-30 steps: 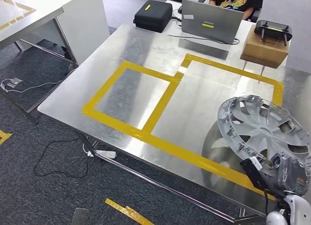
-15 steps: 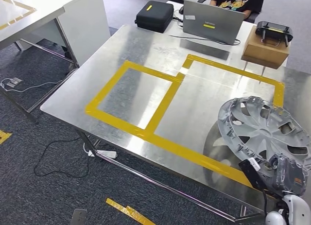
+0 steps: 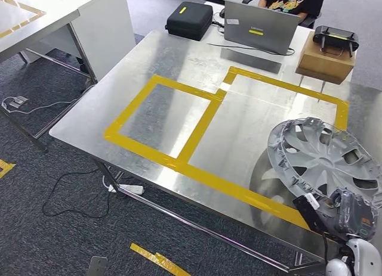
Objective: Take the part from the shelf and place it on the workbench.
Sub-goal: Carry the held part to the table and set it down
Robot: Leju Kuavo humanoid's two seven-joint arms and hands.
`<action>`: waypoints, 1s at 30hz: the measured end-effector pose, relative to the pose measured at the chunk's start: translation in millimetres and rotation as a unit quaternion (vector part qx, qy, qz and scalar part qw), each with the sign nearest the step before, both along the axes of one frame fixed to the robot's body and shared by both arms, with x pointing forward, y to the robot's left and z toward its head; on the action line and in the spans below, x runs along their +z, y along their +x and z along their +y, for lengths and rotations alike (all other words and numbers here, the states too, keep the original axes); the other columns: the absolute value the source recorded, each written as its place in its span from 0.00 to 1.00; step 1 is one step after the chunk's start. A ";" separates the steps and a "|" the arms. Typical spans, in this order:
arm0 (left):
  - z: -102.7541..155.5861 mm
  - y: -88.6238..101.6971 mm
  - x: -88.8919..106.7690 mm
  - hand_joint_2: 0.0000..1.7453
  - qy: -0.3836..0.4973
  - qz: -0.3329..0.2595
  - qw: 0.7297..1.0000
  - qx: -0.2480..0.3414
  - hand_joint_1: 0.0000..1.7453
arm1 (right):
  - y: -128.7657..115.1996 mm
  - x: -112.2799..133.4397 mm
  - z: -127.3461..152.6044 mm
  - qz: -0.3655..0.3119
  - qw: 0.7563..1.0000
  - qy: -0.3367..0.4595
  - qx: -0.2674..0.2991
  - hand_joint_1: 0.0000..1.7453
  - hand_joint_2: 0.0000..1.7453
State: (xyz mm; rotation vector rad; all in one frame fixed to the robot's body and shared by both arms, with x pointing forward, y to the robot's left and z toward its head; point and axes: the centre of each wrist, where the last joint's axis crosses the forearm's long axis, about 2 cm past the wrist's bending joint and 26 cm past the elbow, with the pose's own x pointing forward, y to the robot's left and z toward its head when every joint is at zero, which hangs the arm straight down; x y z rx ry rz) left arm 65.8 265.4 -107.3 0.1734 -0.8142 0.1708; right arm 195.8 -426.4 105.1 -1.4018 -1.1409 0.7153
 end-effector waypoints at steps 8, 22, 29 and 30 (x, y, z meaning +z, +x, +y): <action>1.6 4.3 0.6 1.00 -0.006 0.023 1.000 0.011 0.00 | 63.9 17.6 16.8 0.006 0.986 0.094 0.136 1.00 1.00; 9.8 17.1 2.5 1.00 -0.006 0.026 0.999 0.024 0.00 | 172.4 50.0 94.6 0.058 0.933 0.117 0.336 1.00 1.00; 11.2 17.0 2.5 1.00 -0.001 0.029 0.999 0.026 0.00 | 173.5 48.4 96.4 0.065 0.931 0.107 0.343 1.00 1.00; 11.4 17.0 2.5 1.00 0.002 0.030 0.999 0.027 0.00 | 173.6 48.4 97.2 0.065 0.931 0.106 0.343 1.00 1.00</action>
